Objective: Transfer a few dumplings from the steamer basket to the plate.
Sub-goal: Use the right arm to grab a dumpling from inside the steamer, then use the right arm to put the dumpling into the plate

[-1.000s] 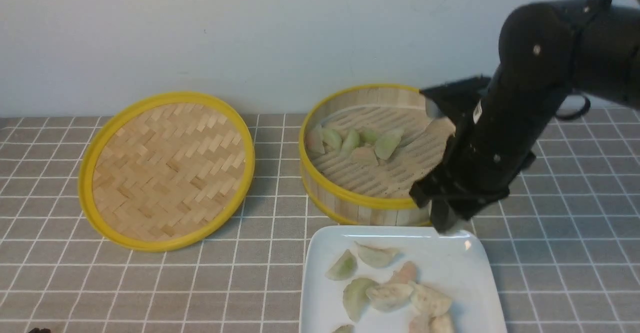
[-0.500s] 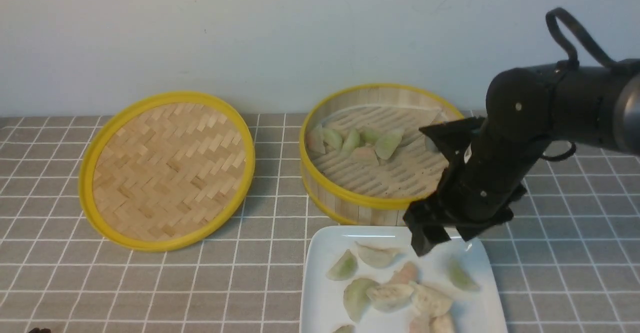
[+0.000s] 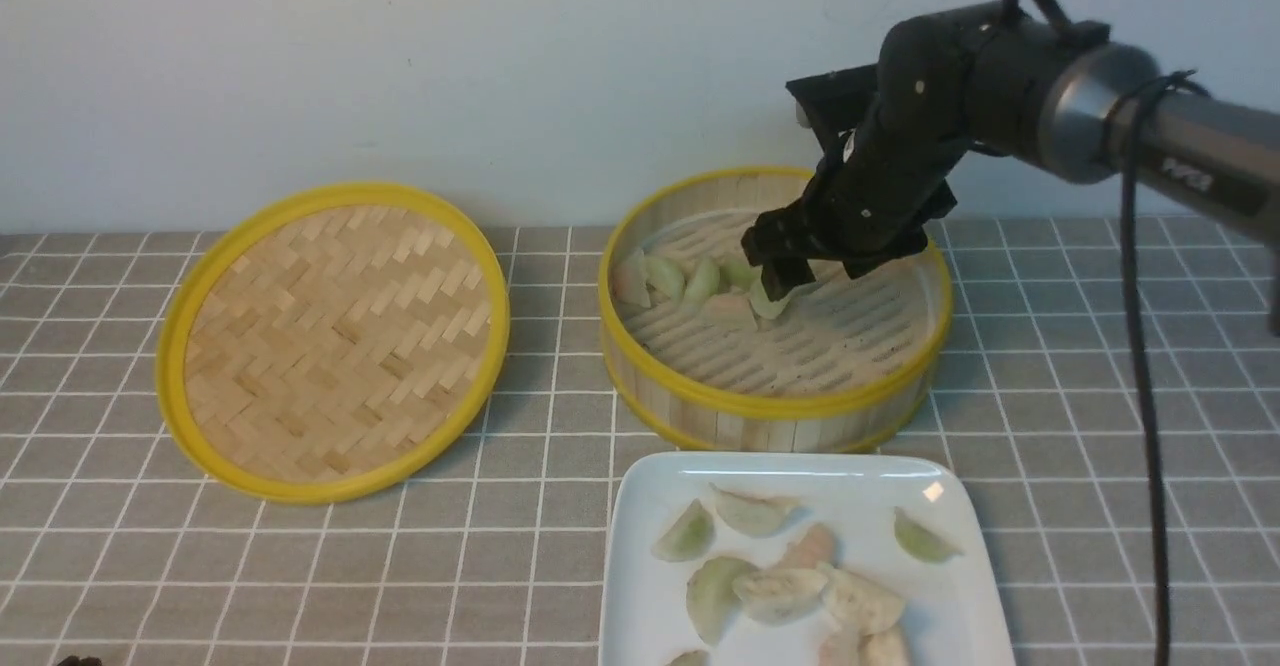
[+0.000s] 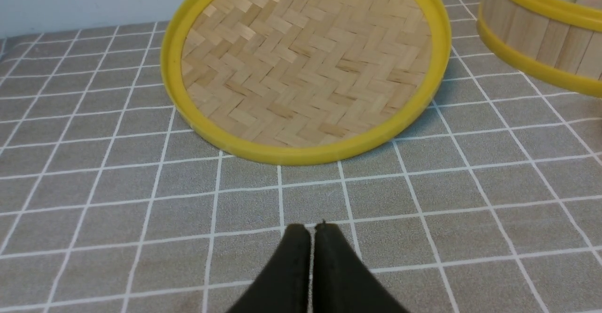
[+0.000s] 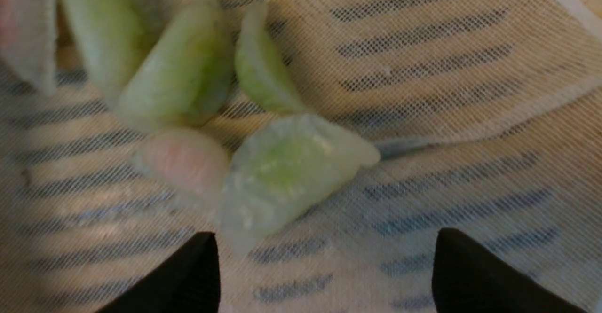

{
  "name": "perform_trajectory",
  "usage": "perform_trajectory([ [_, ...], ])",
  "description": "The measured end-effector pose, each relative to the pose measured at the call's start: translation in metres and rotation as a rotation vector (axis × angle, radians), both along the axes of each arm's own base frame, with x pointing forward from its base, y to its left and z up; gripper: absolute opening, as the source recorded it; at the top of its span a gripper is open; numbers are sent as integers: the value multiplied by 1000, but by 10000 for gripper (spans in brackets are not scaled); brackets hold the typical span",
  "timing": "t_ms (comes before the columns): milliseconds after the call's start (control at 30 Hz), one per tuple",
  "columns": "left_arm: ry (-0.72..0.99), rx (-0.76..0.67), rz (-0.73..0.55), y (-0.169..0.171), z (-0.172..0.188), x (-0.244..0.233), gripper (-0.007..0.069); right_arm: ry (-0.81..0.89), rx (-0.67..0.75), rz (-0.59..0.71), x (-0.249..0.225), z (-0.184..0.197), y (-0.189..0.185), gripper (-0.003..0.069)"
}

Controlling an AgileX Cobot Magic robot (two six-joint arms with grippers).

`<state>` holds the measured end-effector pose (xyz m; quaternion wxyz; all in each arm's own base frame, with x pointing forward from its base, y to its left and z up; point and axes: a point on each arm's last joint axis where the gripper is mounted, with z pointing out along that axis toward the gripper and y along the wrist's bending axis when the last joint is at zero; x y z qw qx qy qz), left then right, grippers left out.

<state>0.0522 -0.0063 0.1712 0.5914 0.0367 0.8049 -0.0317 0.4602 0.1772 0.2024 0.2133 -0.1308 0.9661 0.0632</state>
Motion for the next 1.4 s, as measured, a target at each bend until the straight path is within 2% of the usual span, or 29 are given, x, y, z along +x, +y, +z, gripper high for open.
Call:
perform_trajectory([
  [200, 0, 0, 0, 0, 0, 0, -5, -49, 39, -42, 18, -14, 6, 541],
  [400, 0, 0, 0, 0, 0, 0, -5, -19, 45, -75, 20, -28, 6, 540],
  [533, 0, 0, 0, 0, 0, 0, -5, -4, 63, -83, 21, -32, 7, 508],
  [600, 0, 0, 0, 0, 0, 0, -5, 2, 76, -86, 20, -32, 8, 437],
  [633, 0, 0, 0, 0, 0, 0, -5, 9, 78, -75, 20, -32, 9, 349],
  [700, 0, 0, 0, 0, 0, 0, -5, 25, 73, -55, 19, -30, 10, 232],
  [900, 0, 0, 0, 0, 0, 0, -5, 102, 31, -19, 10, -7, 7, 246],
  [1067, 0, 0, 0, 0, 0, 0, -5, 55, 28, 21, -13, 61, -2, 246],
  [1133, 0, 0, 0, 0, 0, 0, -5, 37, 33, 29, -20, 74, -4, 246],
  [1200, 0, 0, 0, 0, 0, 0, -5, 17, 49, 42, -50, 104, -12, 246],
  [1333, 0, 0, 0, 0, 0, 0, -5, 83, 26, 69, -96, 105, -17, 246],
  [1400, 0, 0, 0, 0, 0, 0, -5, 161, -1, 112, -138, 89, -13, 246],
])
